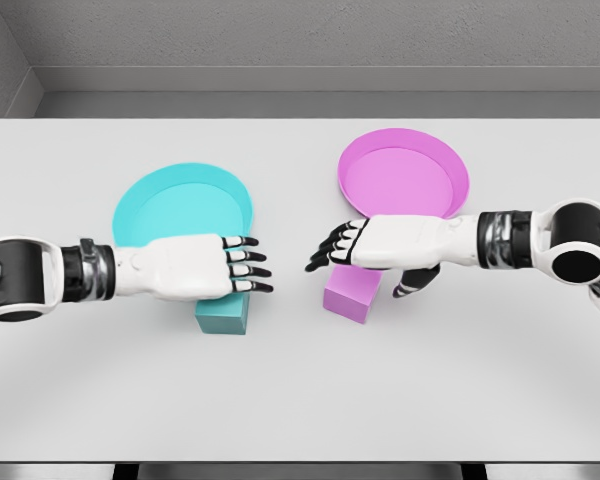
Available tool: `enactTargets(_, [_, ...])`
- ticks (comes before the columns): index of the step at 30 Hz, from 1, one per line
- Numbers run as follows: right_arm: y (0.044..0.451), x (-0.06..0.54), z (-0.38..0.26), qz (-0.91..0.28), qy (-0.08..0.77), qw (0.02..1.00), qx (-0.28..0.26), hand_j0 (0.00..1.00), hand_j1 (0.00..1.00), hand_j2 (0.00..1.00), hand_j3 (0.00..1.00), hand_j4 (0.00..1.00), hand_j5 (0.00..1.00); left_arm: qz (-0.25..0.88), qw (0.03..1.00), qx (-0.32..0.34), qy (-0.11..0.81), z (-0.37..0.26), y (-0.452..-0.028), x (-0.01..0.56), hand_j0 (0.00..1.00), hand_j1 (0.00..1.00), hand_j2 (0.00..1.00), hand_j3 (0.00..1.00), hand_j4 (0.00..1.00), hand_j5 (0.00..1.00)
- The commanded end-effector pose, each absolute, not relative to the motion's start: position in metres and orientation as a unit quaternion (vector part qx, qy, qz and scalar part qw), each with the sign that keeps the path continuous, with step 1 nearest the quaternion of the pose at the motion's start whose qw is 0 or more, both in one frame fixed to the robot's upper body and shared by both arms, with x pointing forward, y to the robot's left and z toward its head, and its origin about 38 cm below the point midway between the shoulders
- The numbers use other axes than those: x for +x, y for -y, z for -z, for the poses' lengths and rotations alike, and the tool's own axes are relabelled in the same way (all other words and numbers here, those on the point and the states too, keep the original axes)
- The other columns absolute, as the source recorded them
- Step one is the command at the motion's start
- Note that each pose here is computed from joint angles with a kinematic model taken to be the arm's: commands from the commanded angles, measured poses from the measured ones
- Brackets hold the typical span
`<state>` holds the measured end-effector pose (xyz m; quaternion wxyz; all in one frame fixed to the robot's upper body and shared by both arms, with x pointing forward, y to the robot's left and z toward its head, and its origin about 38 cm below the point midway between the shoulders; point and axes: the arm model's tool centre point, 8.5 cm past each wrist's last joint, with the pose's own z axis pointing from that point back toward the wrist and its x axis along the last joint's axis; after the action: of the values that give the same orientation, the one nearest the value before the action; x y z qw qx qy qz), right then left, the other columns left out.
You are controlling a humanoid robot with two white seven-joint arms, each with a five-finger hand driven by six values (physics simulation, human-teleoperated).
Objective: Place the blocks in the corresponding plates according to their colors
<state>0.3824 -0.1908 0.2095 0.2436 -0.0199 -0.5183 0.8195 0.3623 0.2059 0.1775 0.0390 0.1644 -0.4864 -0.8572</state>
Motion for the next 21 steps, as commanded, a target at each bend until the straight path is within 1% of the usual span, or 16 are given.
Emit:
enactTargets(1, [0.191, 0.383, -0.206, -0.819, 0.514, 0.256, -0.019, 1.00, 1.00, 1.00, 1.00, 1.00, 1.00, 0.857, 0.038, 0.160, 0.488, -0.176, -0.204, 0.361, 1.00, 1.00, 1.00, 1.00, 1.00, 1.00])
enactTargets(5, [0.190, 0.384, -0.201, -0.819, 0.509, 0.266, -0.019, 1.00, 1.00, 1.00, 1.00, 1.00, 1.00, 0.854, 0.033, 0.153, 0.497, -0.175, -0.195, 0.358, 1.00, 1.00, 1.00, 1.00, 1.00, 1.00])
enactTargets(7, [0.187, 0.383, -0.199, -0.820, 0.508, 0.264, -0.016, 1.00, 1.00, 1.00, 1.00, 1.00, 1.00, 0.865, 0.036, 0.150, 0.477, -0.170, -0.196, 0.357, 1.00, 1.00, 1.00, 1.00, 1.00, 1.00])
enactTargets(11, [0.184, 0.380, -0.189, -0.824, 0.500, 0.266, -0.007, 1.00, 1.00, 1.00, 1.00, 1.00, 1.00, 0.868, 0.038, 0.147, 0.473, -0.167, -0.197, 0.356, 1.00, 1.00, 1.00, 1.00, 1.00, 1.00])
enactTargets(15, [0.187, 0.384, -0.183, -0.826, 0.492, 0.273, -0.009, 1.00, 1.00, 1.00, 1.00, 1.00, 1.00, 0.869, 0.038, 0.147, 0.471, -0.167, -0.197, 0.356, 1.00, 1.00, 1.00, 1.00, 1.00, 1.00])
enactTargets(16, [0.188, 0.384, -0.182, -0.828, 0.490, 0.272, -0.014, 0.94, 0.94, 0.94, 0.94, 0.94, 0.94, 0.869, 0.038, 0.147, 0.470, -0.167, -0.197, 0.356, 1.00, 1.00, 1.00, 1.00, 1.00, 1.00])
enactTargets(17, [0.188, 0.384, -0.182, -0.828, 0.490, 0.272, -0.014, 0.81, 0.81, 0.81, 0.81, 0.81, 0.81, 0.873, 0.039, 0.147, 0.464, -0.166, -0.197, 0.356, 0.96, 0.96, 0.96, 0.96, 0.96, 0.96])
enactTargets(18, [0.188, 0.384, -0.182, -0.828, 0.490, 0.272, -0.014, 0.71, 0.71, 0.71, 0.71, 0.71, 0.71, 0.873, 0.040, 0.146, 0.463, -0.166, -0.198, 0.356, 0.89, 0.89, 0.89, 0.89, 0.89, 0.89])
enactTargets(19, [0.188, 0.384, -0.182, -0.828, 0.490, 0.272, -0.014, 0.65, 0.65, 0.65, 0.65, 0.65, 0.65, 0.874, 0.040, 0.146, 0.462, -0.166, -0.198, 0.356, 0.86, 0.86, 0.86, 0.86, 0.86, 0.86])
enactTargets(21, [0.187, 0.384, -0.181, -0.829, 0.488, 0.272, -0.012, 0.65, 0.65, 0.65, 0.65, 0.65, 0.65, 0.877, 0.040, 0.146, 0.455, -0.165, -0.198, 0.356, 0.78, 0.78, 0.78, 0.78, 0.78, 0.78])
